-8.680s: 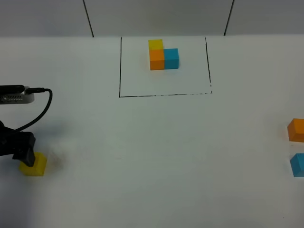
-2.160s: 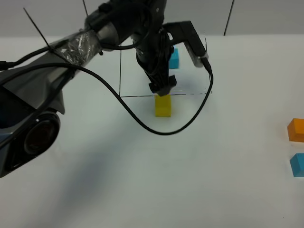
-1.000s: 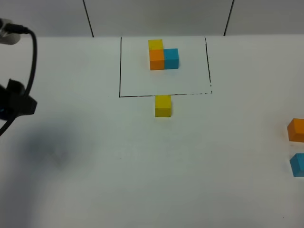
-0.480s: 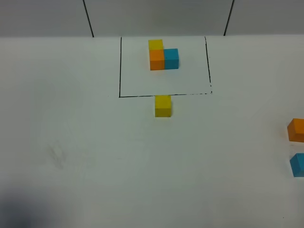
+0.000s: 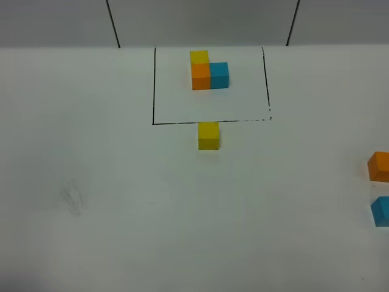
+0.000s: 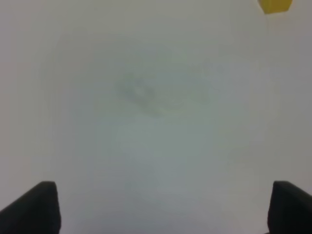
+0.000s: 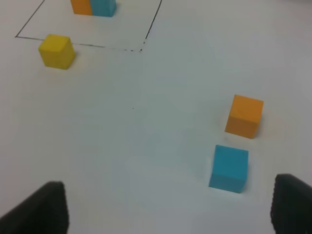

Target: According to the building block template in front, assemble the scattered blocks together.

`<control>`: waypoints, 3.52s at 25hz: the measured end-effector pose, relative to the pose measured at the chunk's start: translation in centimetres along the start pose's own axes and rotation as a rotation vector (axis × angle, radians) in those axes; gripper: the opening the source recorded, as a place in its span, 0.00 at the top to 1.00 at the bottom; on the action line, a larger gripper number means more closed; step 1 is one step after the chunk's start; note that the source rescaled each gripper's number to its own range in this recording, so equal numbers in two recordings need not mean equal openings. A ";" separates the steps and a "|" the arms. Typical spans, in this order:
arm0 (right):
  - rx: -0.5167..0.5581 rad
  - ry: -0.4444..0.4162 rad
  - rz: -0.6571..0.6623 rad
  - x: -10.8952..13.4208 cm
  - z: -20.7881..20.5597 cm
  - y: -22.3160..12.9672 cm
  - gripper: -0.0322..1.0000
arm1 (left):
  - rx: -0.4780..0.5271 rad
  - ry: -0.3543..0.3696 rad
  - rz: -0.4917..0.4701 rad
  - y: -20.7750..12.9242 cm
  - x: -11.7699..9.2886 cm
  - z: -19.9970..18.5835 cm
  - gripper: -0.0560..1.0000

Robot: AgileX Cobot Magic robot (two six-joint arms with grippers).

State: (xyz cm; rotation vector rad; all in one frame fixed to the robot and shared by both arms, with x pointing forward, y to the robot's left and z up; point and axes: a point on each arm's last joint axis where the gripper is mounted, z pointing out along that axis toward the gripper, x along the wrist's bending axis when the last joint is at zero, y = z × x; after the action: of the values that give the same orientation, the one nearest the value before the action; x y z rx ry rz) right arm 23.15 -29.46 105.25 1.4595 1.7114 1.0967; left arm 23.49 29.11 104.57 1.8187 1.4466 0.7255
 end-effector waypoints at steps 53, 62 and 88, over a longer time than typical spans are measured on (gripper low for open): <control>0.000 0.000 0.000 0.0 0.0 0.0 0.28 | -0.065 0.013 -0.059 -0.7 -0.1 -0.7 0.37; 0.000 0.000 0.000 0.0 0.0 0.0 0.28 | -0.065 0.013 -0.059 -0.7 -0.1 -0.7 0.37; 0.727 -0.390 0.108 -4.5 20.9 9.1 0.28 | -0.065 0.013 -0.059 -0.7 -0.1 -0.7 0.38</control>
State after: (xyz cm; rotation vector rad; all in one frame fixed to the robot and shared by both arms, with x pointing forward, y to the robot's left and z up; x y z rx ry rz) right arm 46.30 -29.45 103.61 2.0498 1.8298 0.1763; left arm 22.52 29.26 104.48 1.7180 1.4619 0.7475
